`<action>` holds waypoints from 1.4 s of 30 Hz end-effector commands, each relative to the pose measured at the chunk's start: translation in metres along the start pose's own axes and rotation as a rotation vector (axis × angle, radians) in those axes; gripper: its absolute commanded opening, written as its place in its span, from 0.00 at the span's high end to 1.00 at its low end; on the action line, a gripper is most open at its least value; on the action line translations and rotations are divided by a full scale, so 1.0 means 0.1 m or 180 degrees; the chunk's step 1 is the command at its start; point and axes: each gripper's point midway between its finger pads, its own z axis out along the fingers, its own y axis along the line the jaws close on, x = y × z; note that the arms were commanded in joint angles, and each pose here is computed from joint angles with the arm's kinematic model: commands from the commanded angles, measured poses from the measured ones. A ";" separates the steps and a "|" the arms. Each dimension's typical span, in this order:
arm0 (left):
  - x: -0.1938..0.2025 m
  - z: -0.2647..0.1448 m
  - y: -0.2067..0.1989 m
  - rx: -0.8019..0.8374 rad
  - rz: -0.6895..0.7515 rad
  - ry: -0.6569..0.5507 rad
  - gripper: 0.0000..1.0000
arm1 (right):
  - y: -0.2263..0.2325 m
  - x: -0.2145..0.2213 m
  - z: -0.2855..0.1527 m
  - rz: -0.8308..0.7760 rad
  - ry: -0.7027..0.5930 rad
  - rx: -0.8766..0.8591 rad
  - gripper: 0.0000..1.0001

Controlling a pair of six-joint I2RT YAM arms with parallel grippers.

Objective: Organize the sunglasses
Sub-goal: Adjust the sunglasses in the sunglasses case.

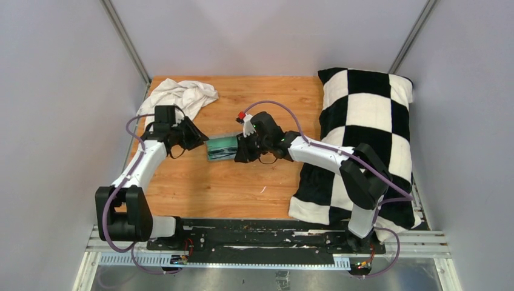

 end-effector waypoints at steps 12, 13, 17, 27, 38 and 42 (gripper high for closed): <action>0.33 0.43 0.13 -0.0261 0.0036 0.0046 0.91 | -0.12 0.00 -0.08 0.0052 -0.0004 0.0142 0.79; 0.35 0.45 0.14 -0.0268 0.0038 0.0069 0.92 | -0.12 0.00 -0.09 0.0054 -0.0010 0.0147 0.79; 0.39 0.52 0.15 -0.0278 0.0061 0.0114 0.94 | -0.15 0.02 -0.10 0.0065 0.0001 0.0169 0.79; 0.44 0.61 0.24 -0.0356 0.0097 0.0162 0.94 | -0.16 0.02 -0.08 0.0053 0.0024 0.0171 0.79; 0.56 0.60 0.30 -0.0369 0.0127 0.0265 0.95 | -0.17 0.04 -0.06 0.0050 0.0049 0.0174 0.79; 0.60 0.58 0.32 -0.0372 0.0147 0.0295 0.95 | -0.17 0.04 -0.04 0.0051 0.0057 0.0167 0.79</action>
